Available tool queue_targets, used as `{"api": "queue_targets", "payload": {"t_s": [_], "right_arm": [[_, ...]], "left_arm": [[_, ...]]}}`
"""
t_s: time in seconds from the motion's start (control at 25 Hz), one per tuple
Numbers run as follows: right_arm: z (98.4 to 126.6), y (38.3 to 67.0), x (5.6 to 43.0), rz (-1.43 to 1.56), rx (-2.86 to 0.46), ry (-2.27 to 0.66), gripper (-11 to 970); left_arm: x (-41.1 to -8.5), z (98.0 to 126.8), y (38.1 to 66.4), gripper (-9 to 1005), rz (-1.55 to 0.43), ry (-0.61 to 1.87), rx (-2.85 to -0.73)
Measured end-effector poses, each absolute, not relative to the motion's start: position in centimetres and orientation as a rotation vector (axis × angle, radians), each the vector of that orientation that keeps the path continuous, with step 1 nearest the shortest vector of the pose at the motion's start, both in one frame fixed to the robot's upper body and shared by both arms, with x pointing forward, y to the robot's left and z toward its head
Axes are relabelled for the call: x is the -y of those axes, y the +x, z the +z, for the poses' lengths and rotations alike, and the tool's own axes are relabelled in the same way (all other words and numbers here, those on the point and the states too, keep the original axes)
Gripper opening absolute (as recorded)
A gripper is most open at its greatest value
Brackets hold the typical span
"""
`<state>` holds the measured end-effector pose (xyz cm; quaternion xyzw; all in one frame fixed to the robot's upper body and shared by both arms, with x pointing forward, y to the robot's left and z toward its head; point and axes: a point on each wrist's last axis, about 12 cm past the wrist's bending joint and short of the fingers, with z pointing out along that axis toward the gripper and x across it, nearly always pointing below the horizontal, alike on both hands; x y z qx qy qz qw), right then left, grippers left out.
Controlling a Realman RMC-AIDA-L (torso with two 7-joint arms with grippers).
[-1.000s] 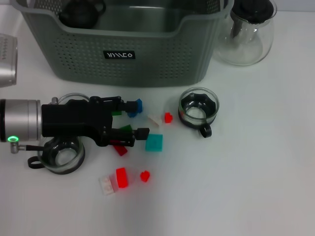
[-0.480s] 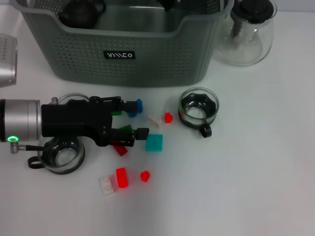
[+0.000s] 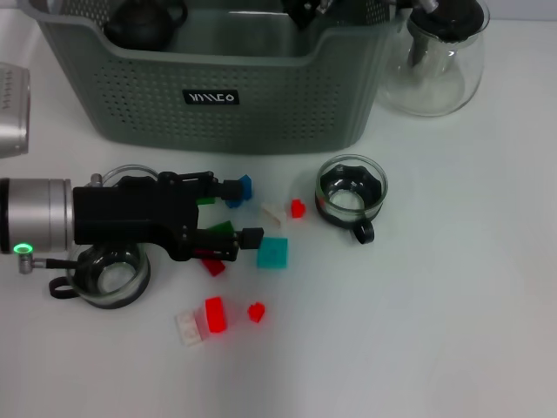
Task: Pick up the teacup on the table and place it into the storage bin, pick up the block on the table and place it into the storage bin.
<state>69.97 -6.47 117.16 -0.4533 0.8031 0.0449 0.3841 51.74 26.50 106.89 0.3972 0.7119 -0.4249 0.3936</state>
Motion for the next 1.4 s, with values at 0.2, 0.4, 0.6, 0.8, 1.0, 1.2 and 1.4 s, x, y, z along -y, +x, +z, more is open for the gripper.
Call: {"api": "queue_targets", "payload": {"t_s": [0.2, 0.4, 0.6, 0.8, 1.0, 1.2, 1.4], "right_arm": [[117.0, 69.9, 6.6, 0.118, -2.056, -1.148, 56], [117.0, 69.9, 6.7, 0.118, -2.055, -1.143, 56], [117.0, 69.9, 6.7, 0.118, -2.057, -1.155, 57], [117.1, 69.8, 6.6, 0.118, -2.055, -1.169, 164], [117.4, 69.8, 6.5, 0.125, -2.046, -1.172, 371], [118.5, 69.9, 6.3, 0.140, -2.022, -1.178, 477], [120.6, 70.1, 6.5, 0.162, -1.968, -1.146, 584]], "left_arm": [[-26.4, 106.9, 51.7, 841, -1.081, 1.006, -1.806], [-26.4, 106.8, 51.6, 841, -1.083, 1.003, -1.807], [-26.4, 106.7, 51.5, 841, -1.082, 1.000, -1.809], [-26.4, 106.7, 51.5, 841, -1.084, 0.999, -1.809], [-26.4, 106.7, 51.5, 842, -1.082, 1.000, -1.809], [-26.5, 106.7, 51.6, 842, -1.078, 1.002, -1.809], [-26.5, 106.7, 51.5, 842, -1.077, 1.010, -1.815]]}}
